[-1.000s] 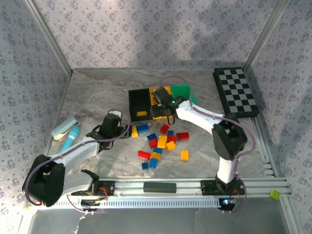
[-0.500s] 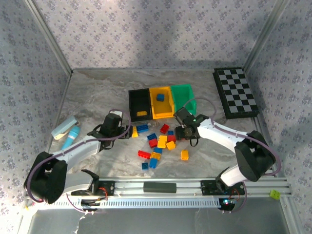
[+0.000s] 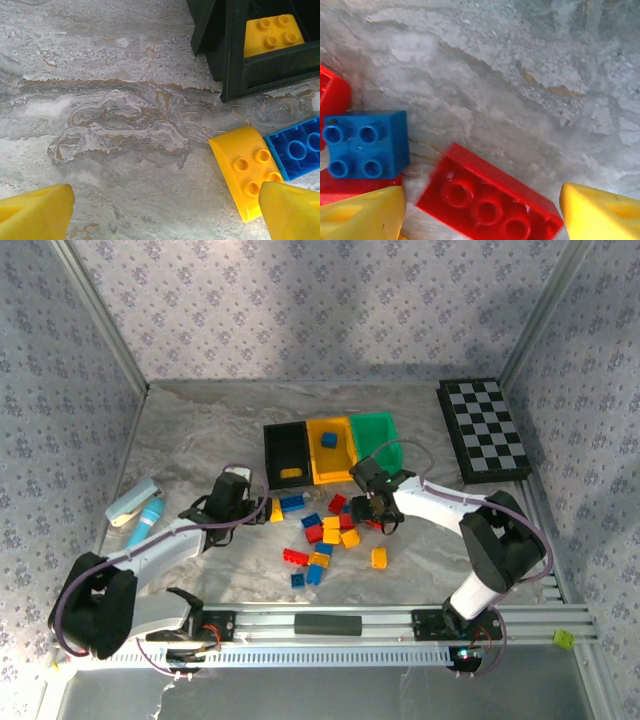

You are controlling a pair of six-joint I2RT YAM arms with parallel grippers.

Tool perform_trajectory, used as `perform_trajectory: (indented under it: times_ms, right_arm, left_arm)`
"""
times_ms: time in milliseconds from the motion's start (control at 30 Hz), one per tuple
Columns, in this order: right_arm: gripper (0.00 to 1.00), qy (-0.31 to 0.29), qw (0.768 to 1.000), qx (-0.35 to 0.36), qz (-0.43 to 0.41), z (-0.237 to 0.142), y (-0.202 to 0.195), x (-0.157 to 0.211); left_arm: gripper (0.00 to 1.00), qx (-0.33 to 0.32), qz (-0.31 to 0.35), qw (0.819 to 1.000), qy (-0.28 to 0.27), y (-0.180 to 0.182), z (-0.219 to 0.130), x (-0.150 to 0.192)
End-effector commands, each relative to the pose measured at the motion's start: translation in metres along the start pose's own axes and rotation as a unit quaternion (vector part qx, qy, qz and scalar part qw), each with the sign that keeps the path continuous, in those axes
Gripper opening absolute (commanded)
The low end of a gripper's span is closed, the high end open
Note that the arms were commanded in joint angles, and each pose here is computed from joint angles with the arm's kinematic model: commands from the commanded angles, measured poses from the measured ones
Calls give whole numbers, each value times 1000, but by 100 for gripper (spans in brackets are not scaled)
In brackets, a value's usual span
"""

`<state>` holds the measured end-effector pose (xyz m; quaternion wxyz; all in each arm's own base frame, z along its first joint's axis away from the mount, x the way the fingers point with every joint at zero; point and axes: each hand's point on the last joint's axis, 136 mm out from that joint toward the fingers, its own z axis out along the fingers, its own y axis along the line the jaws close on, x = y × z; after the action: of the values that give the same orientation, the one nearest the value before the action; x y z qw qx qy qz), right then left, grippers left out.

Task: Sort the legos into containers by color
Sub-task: Rotate the lego at the center of the table, then pick up the lego from the center of the table, then place the lego in the container.

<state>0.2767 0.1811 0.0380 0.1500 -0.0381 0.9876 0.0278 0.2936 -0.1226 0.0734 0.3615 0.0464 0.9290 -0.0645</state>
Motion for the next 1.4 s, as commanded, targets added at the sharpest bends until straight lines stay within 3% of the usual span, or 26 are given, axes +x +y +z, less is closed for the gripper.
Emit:
perform_trajectory:
  times_ms: [0, 167, 333, 533, 800, 967, 1167, 1367]
  right_arm:
    - [80, 22, 1000, 14, -10, 13, -4, 8]
    - [71, 20, 1000, 8, -11, 11, -5, 11]
    - [76, 25, 1000, 10, -14, 2, -9, 23]
    - [73, 40, 999, 31, -15, 3, -25, 42]
    - [44, 26, 999, 31, -29, 4, -16, 33]
    - [31, -4, 999, 19, -34, -9, -9, 10]
    - [31, -46, 998, -2, -36, -30, -2, -36]
    - [31, -105, 994, -11, -18, -49, -11, -116]
  left_arm:
    - [95, -5, -6, 1000, -23, 3, -7, -13]
    - [95, -6, -6, 1000, -21, 3, -5, -12]
    - [95, -4, -5, 1000, -15, 1, -3, -11]
    - [95, 1, -7, 1000, -17, 0, -4, -12]
    - [95, -2, -7, 1000, -17, 1, -4, -11]
    - [95, 0, -6, 1000, -17, 0, -4, -12]
    - [95, 1, -7, 1000, -17, 0, -3, -12]
    - [95, 1, -6, 1000, -17, -1, -3, -13]
